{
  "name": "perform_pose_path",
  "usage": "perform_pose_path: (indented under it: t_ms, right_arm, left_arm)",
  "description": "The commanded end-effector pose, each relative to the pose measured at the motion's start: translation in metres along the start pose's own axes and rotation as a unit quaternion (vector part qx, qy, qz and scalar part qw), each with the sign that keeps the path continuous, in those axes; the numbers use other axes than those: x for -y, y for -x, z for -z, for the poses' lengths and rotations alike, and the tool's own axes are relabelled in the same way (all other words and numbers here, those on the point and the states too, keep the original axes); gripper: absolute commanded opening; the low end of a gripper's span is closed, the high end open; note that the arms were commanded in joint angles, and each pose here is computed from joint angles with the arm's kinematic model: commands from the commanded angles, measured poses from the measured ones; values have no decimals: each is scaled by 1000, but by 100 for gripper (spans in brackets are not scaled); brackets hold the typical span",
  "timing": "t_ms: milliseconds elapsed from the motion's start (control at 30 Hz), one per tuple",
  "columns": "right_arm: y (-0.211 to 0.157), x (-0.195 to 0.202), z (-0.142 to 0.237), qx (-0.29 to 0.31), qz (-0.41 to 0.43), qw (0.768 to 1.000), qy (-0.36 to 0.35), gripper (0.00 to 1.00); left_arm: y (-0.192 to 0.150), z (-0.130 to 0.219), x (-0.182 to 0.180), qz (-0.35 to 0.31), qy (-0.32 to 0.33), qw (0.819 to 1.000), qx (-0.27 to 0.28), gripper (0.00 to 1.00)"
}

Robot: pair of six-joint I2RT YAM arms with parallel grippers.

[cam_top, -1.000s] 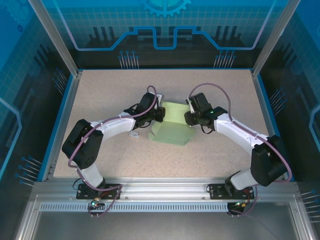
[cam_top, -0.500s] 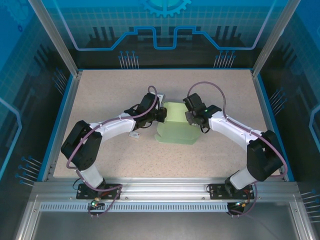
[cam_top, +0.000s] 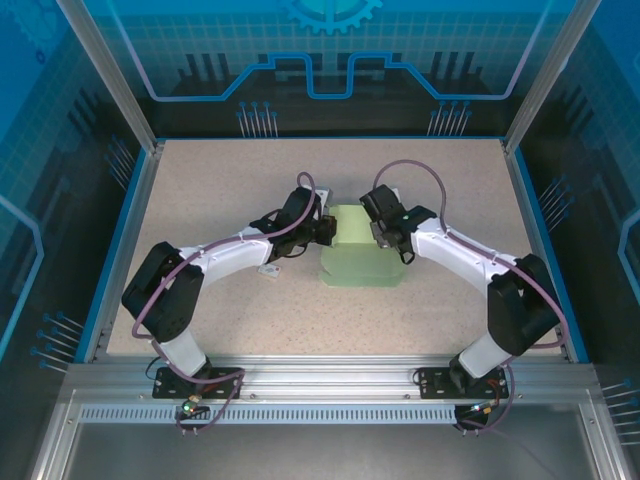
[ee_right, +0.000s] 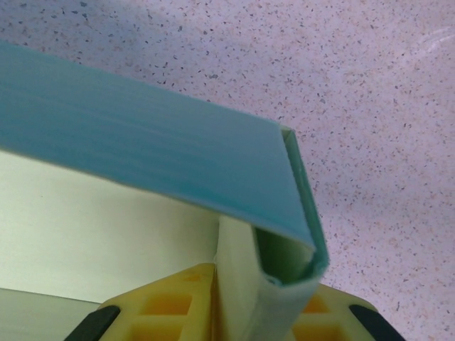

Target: Fold the paper box

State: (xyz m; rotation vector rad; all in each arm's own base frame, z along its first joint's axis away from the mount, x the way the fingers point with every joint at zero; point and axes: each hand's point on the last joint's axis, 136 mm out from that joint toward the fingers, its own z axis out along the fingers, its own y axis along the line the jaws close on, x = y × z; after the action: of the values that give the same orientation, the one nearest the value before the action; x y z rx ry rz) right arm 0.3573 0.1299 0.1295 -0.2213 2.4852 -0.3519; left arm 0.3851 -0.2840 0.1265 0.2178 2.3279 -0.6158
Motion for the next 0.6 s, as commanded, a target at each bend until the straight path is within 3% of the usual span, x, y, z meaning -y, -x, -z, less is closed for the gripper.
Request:
perform_pose_path:
  t_ms: [0,167,567]
  right_arm:
    - [-8,21,-3,-19,33,997,-69,19]
    - [-6,12,-3,-15,28,999,-41,21]
    - [20,-10,31,28,-29,996,83,41]
  left_arm:
    - [22,17,19,-4,-27,999,21,6]
    - [21,15,18,-4,-25,1000,19,6]
    - [16,8,11,-18,-2,1000,15,7]
